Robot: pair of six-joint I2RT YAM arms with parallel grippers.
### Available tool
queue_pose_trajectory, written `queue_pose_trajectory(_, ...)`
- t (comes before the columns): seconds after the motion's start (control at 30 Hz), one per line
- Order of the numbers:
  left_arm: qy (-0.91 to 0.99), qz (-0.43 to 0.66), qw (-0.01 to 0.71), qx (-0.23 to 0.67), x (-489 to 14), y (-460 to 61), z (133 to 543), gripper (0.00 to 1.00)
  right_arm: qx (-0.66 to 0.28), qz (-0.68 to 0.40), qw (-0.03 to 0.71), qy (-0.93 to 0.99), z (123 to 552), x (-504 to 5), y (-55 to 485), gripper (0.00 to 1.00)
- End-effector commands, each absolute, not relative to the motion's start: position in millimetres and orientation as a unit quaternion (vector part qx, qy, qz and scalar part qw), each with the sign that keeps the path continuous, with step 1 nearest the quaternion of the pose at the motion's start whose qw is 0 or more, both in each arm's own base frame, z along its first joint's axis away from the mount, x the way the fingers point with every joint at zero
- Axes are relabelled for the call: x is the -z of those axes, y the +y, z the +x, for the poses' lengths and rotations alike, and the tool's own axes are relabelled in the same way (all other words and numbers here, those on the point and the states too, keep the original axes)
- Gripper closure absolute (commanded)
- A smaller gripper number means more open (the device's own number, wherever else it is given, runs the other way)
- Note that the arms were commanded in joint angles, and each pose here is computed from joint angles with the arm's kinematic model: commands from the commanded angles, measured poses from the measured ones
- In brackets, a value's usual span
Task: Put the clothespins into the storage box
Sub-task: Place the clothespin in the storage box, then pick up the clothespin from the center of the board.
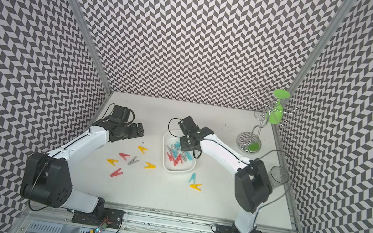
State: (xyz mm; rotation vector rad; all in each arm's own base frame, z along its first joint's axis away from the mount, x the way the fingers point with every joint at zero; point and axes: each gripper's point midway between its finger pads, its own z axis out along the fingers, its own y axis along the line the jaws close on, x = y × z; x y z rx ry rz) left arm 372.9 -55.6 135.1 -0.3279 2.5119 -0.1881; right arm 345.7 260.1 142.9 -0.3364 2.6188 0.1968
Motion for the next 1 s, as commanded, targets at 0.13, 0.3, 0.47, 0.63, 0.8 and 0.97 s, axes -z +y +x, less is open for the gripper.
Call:
queue_pose_trajectory(0.13, 0.955, -0.092, 0.270, 0.075, -128.8, -79.4, 362.0, 0.03, -0.093, -0.062, 0.215, 0.970, 325.6, -131.3, 196.6, 0.68)
queue_pose_trajectory(0.3, 0.966, -0.099, 0.229, 0.071, -109.9, -88.5, 344.5, 0.11, -0.085, -0.054, 0.211, 0.972, 326.3, -118.0, 179.3, 0.69)
queue_pose_trajectory(0.47, 0.972, -0.108, 0.196, 0.071, -86.7, -89.5, 321.1, 0.26, -0.095, -0.061, 0.211, 0.971, 330.5, -114.1, 184.9, 0.70)
queue_pose_trajectory(0.63, 0.975, -0.101, 0.182, 0.083, -72.1, -98.0, 315.4, 0.44, -0.098, -0.069, 0.209, 0.970, 332.8, -109.5, 188.1, 0.70)
queue_pose_trajectory(0.8, 0.975, -0.094, 0.181, 0.086, -64.3, -106.3, 316.7, 0.49, -0.097, -0.072, 0.211, 0.970, 334.5, -108.0, 188.1, 0.70)
queue_pose_trajectory(0.97, 0.980, -0.094, 0.167, 0.062, -50.5, -104.7, 319.6, 0.58, -0.098, -0.071, 0.211, 0.970, 335.6, -107.4, 187.0, 0.70)
